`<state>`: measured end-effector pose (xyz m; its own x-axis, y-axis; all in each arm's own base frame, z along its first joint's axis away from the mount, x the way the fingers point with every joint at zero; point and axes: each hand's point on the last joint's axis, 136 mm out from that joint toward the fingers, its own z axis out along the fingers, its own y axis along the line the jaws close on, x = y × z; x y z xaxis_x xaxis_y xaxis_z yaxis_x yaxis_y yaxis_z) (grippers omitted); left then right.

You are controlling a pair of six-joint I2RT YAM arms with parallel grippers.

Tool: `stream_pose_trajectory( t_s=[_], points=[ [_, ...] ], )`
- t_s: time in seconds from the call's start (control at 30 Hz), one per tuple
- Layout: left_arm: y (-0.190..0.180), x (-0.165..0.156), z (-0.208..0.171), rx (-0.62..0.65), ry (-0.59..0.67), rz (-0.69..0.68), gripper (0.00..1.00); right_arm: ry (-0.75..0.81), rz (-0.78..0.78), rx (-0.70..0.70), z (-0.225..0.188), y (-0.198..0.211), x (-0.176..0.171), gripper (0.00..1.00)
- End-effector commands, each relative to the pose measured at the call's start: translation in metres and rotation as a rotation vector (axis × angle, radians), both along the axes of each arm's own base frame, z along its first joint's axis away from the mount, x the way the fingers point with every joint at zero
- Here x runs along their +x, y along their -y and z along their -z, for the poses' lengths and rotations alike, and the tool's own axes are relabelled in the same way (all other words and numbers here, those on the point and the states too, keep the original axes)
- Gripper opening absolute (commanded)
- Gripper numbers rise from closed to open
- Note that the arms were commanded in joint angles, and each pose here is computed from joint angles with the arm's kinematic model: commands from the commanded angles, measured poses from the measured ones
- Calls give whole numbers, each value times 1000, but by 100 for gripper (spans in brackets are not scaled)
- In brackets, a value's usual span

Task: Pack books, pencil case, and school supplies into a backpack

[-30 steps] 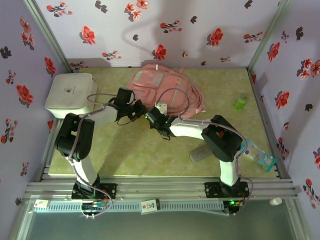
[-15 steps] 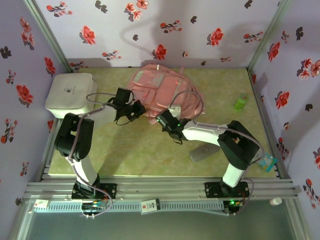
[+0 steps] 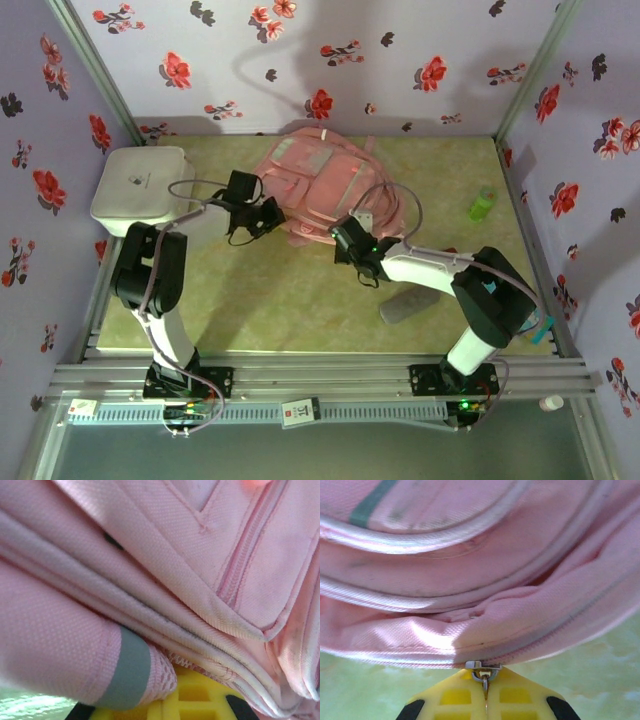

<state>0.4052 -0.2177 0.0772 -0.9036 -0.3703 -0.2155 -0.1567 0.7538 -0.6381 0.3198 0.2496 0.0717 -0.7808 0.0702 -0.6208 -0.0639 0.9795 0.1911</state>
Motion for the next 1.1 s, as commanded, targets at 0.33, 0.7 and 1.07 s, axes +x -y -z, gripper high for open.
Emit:
stream_pose_trajectory(
  t_s=[0.33,0.7,1.07],
  points=[
    [-69,39,-28,160,132,-143,53,-62,-273,286,-5,-103,17,0],
    [-17,2,-21,-165,29,-142,67,-92,-315,338,-1,-128,23,0],
    [0,-8,21,-217,-54,-245,51,-118,-294,355,3,-124,18,0]
  ],
)
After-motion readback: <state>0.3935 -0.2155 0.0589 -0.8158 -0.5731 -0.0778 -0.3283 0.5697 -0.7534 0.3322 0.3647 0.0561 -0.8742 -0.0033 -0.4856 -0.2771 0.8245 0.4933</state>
